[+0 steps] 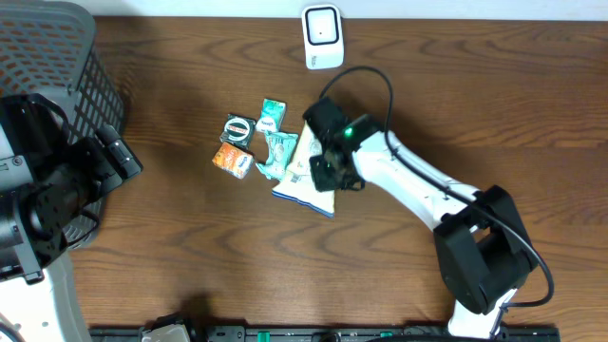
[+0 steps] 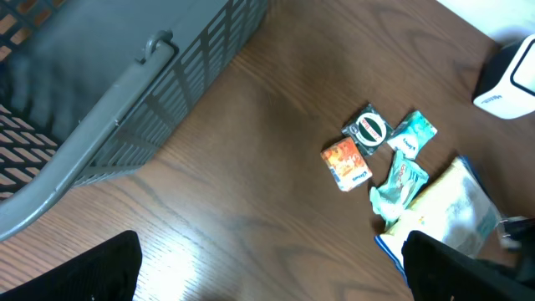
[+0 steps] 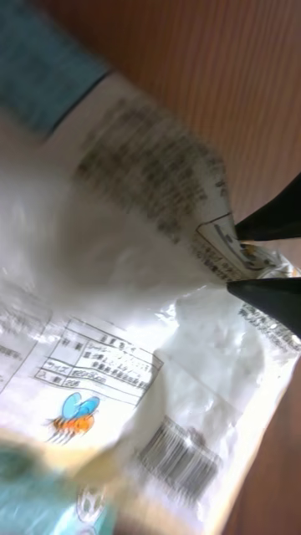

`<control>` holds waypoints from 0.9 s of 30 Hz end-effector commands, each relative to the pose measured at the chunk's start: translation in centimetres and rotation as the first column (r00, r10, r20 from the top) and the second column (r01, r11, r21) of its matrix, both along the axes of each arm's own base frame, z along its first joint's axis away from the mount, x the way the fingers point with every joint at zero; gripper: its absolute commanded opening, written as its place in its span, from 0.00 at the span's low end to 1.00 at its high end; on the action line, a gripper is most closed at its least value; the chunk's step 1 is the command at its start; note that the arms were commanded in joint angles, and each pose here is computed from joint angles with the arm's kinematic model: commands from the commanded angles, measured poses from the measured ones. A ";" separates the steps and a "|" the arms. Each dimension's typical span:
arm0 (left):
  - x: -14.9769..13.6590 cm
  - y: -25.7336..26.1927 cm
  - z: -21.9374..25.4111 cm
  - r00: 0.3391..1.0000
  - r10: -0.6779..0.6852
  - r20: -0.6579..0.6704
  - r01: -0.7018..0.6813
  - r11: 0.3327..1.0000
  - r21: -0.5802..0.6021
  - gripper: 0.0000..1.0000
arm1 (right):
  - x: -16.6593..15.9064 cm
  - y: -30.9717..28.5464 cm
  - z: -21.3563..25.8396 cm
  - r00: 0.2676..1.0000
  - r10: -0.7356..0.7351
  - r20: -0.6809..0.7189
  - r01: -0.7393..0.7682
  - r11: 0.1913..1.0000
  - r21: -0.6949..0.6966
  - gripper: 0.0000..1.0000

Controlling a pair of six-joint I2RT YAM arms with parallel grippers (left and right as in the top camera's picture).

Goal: Scan the item barcode

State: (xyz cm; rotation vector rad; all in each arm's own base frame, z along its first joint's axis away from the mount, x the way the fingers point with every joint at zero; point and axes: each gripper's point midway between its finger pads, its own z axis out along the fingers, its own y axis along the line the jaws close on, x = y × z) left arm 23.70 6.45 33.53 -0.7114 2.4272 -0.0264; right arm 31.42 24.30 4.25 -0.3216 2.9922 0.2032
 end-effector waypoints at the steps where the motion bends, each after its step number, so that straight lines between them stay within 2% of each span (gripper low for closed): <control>1: -0.1 0.3 -0.3 1.000 0.012 -0.013 -0.012 1.000 0.003 0.98 | -1.6 -0.2 -2.1 1.000 -0.007 -0.023 0.006 1.000 -0.009 0.08; 4: -0.1 0.3 -0.3 1.000 0.012 -0.013 -0.012 1.000 0.003 0.98 | -1.4 -1.5 -2.8 1.000 -0.025 -0.006 0.025 0.998 -0.059 0.02; 9: -0.1 0.3 -0.3 1.000 0.012 -0.013 -0.012 1.000 0.003 0.97 | 0.3 -4.9 -2.2 0.996 -0.082 0.045 0.089 0.981 -0.174 0.01; 17: -0.1 0.3 -0.3 1.000 0.012 -0.013 -0.012 1.000 0.003 0.98 | 4.0 -9.7 2.8 0.983 -0.172 0.058 0.180 0.957 -0.227 0.01; 22: -0.1 0.3 -0.3 1.000 0.012 -0.013 -0.012 1.000 0.003 0.98 | 4.7 -8.9 6.1 0.994 -0.110 0.011 0.110 0.986 -0.126 0.03; 27: -0.1 0.3 -0.3 1.000 0.012 -0.013 -0.012 1.000 0.003 0.98 | 3.5 -4.4 7.4 0.997 -0.001 -0.071 0.008 0.995 0.104 0.15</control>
